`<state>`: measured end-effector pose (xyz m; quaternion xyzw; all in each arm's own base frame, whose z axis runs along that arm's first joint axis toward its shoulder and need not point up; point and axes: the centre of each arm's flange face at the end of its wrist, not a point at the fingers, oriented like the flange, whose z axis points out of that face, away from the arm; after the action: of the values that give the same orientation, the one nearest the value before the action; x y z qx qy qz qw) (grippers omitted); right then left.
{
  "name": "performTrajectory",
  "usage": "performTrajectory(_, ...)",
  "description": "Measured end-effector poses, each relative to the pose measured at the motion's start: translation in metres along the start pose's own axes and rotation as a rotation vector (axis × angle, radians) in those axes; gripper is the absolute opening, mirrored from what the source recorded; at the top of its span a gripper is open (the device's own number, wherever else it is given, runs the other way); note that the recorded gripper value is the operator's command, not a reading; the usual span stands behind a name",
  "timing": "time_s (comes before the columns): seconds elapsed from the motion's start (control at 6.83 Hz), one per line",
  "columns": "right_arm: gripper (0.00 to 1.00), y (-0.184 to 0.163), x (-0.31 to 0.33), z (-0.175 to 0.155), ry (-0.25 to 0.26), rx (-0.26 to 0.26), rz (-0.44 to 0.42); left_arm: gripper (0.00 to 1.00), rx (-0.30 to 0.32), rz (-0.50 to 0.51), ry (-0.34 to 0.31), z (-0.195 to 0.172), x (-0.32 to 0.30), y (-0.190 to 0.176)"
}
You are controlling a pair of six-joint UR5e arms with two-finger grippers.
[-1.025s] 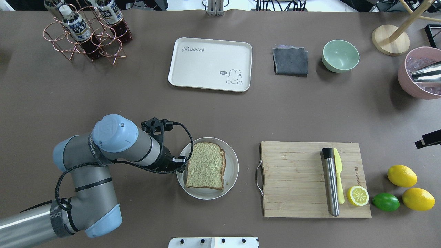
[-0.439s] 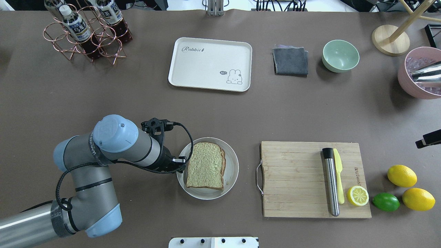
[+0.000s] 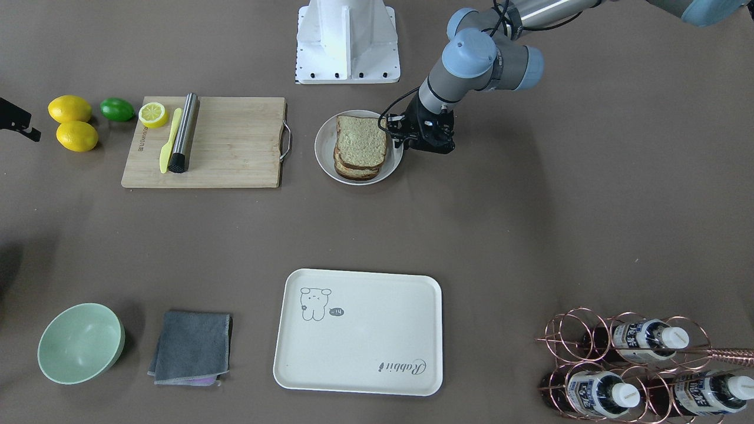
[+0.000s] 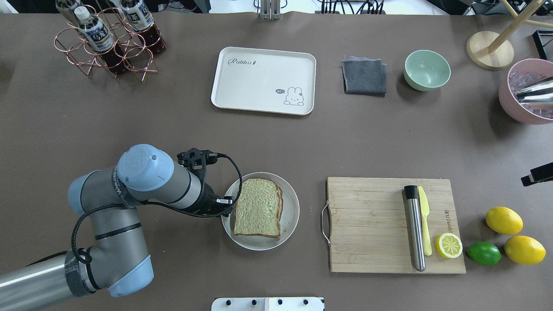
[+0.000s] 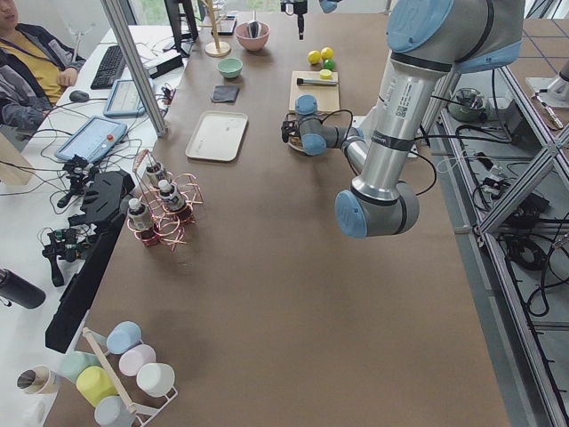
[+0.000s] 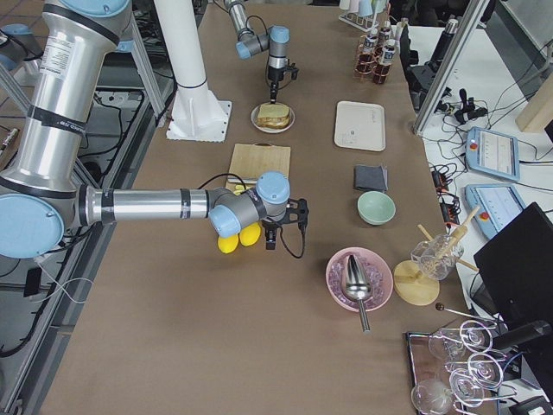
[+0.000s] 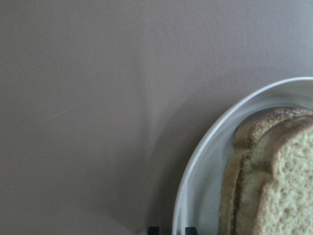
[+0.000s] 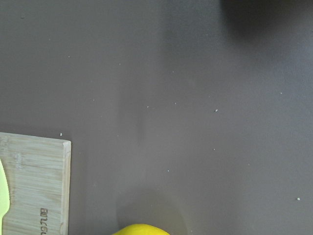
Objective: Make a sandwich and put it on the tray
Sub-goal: 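Grasp the white plate's rim with the left gripper, then slide the plate with the left gripper onto the white tray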
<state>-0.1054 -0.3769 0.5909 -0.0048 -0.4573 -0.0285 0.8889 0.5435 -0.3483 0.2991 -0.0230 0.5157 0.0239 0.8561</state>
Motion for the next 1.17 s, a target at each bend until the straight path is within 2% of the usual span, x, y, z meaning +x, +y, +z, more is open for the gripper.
performTrajectory(0.73,0.99,0.000,-0.005,-0.006,-0.016,0.006,-0.004,0.00,0.028,0.003,0.049,-0.014,0.005,-0.010)
performTrajectory(1.17,0.99,-0.001,-0.005,-0.009,-0.017,0.014,-0.003,0.00,0.093,-0.039,0.074,-0.041,0.005,-0.049)
